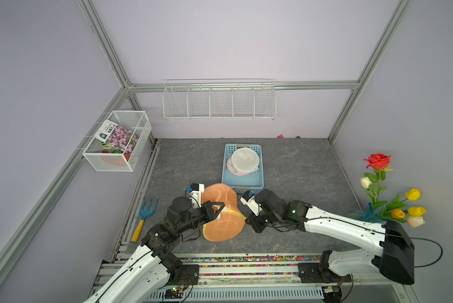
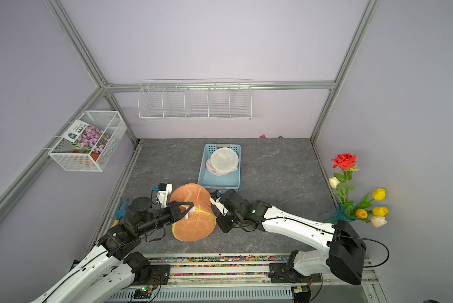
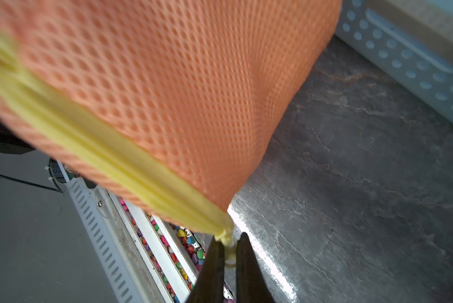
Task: Turn the laundry bag inside out
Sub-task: Zip the zipper on the laundry bag.
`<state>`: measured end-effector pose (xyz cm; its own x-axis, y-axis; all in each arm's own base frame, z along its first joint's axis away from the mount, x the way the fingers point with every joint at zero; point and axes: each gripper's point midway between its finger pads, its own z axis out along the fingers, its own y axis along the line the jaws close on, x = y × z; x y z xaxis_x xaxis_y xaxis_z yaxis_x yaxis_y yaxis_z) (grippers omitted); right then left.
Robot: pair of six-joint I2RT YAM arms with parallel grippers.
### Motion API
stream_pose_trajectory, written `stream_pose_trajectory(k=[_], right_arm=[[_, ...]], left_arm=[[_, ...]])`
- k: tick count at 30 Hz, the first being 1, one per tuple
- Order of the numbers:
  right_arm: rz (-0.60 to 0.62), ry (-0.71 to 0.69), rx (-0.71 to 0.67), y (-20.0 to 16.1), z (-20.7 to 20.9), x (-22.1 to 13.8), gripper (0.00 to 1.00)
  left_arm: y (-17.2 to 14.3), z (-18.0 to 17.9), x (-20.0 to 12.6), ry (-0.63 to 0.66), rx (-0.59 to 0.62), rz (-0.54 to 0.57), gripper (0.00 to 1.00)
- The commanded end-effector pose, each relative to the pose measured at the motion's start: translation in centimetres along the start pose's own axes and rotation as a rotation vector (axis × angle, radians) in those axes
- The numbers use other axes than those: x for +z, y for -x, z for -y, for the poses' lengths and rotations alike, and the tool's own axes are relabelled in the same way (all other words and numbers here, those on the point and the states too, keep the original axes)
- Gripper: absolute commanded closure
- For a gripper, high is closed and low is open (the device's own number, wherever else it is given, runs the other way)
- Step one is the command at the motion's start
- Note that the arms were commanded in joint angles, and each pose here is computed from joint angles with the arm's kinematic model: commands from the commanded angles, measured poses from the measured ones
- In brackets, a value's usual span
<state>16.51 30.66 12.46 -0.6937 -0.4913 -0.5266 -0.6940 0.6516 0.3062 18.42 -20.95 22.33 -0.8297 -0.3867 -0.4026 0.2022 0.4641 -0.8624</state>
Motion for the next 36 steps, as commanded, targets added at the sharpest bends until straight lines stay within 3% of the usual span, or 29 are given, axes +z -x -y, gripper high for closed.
stream_pose_trajectory(k=[1,8,15,22,24,30,36], right_arm=[[-0.043,-0.030,0.070,-2.4,1.3,1.1,1.00],[-0.041,-0.019,0.113,-3.6,1.7,2.5,1.00],[0.048,-0.077,-0.006,0.9,1.6,0.3,1.00],[0.058,-0.127,-0.132,3.9,1.3,0.2,1.00],[0.053,-0.133,-0.153,4.3,1.3,0.2,1.00],[0.035,-0.124,-0.207,4.5,0.9,0.5,1.00],[0.013,-0.133,-0.244,4.6,0.9,0.8,1.00]], left_arm=[[1.1,1.0,-0.5,-0.110,-0.048,0.078,1.00],[0.3,-0.4,-0.6,-0.256,-0.193,0.120,1.00],[-3.1,-4.7,-0.1,-0.031,-0.184,-0.024,1.00],[-5.3,-5.7,-1.3,0.100,-0.187,-0.155,0.56],[-5.7,-5.7,-1.8,0.132,-0.144,-0.196,0.49],[-4.0,-2.6,-3.9,0.159,0.060,-0.197,0.41],[-4.7,-6.0,-4.6,0.408,0.080,-0.312,0.44]])
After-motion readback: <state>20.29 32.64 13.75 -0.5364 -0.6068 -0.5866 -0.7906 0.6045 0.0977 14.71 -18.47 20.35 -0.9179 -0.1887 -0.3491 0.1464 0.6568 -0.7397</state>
